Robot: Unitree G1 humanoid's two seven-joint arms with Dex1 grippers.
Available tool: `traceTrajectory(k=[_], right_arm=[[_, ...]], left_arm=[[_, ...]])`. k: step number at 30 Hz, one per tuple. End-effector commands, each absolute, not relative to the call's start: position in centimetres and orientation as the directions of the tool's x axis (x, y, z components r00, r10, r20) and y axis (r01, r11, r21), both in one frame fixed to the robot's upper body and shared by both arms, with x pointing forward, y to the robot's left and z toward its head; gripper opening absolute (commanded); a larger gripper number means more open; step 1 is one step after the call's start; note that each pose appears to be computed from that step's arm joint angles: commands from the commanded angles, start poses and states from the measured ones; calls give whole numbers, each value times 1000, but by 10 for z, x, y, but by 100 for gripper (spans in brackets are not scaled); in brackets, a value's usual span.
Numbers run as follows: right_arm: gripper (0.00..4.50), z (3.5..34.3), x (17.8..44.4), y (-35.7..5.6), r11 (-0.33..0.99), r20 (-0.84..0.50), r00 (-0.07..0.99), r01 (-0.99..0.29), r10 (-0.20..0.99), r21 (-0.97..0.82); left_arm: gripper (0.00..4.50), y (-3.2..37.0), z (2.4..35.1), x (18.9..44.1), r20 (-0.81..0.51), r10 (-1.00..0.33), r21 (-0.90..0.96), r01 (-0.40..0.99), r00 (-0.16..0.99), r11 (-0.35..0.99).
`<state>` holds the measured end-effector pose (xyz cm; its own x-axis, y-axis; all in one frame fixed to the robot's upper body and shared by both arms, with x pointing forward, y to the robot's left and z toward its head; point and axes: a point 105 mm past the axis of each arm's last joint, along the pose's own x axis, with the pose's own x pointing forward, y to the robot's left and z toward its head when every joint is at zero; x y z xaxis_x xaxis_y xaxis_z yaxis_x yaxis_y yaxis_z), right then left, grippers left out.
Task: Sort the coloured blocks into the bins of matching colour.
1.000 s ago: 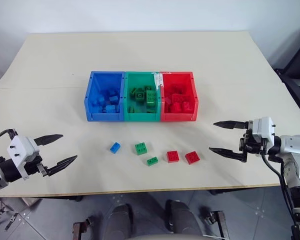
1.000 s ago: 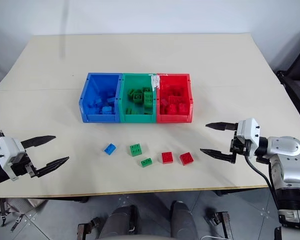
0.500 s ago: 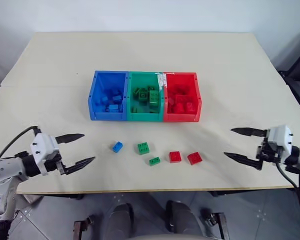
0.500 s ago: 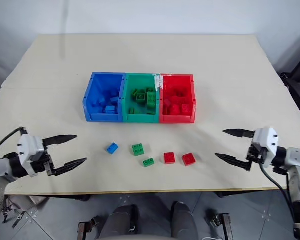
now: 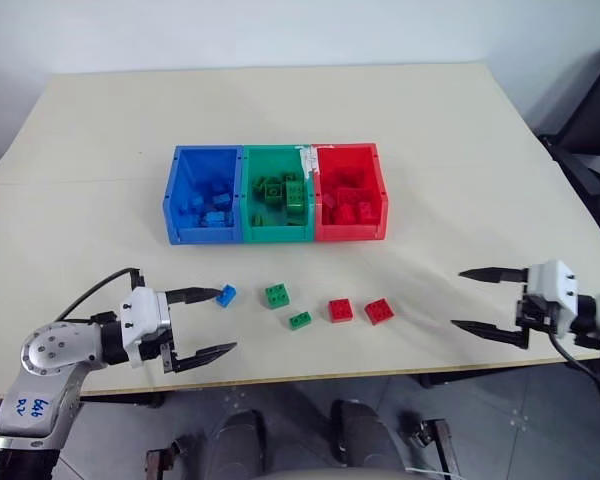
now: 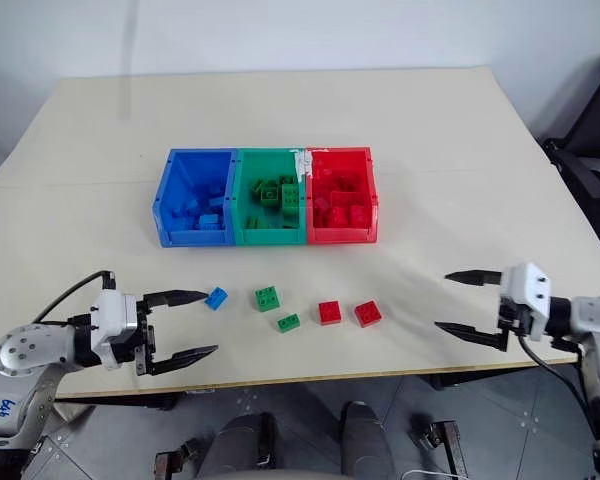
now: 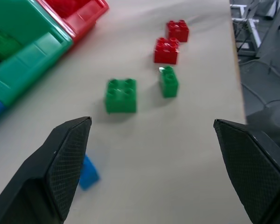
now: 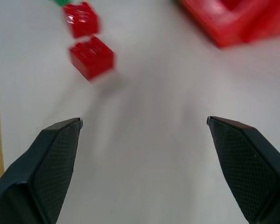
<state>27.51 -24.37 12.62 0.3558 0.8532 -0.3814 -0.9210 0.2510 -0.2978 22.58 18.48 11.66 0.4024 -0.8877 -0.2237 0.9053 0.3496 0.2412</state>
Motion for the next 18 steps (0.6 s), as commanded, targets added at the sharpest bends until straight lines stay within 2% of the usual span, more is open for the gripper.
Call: traceTrajectory(k=[1,7,8,10,14,18], right_arm=[[450,124,281,-220,133,-422,237,-956,875,-263],[450,107,297,-192,-14,-490,98,-976,866,-219],[431,105,298,-189,-32,-493,78,-977,866,-210],[389,103,301,-186,-50,-498,56,-979,866,-198],[252,100,298,-182,-84,-500,13,-982,866,-171],[117,105,297,-179,-83,-465,17,-977,885,-194]], left_arm=[[445,196,121,225,-207,-871,287,878,446,382],[445,224,118,227,-218,-812,321,826,541,464],[448,226,118,227,-219,-806,327,820,549,470],[450,226,117,227,-218,-804,328,817,554,474],[450,226,115,225,-213,-800,328,813,560,482],[450,224,114,225,-203,-798,329,807,568,491]])
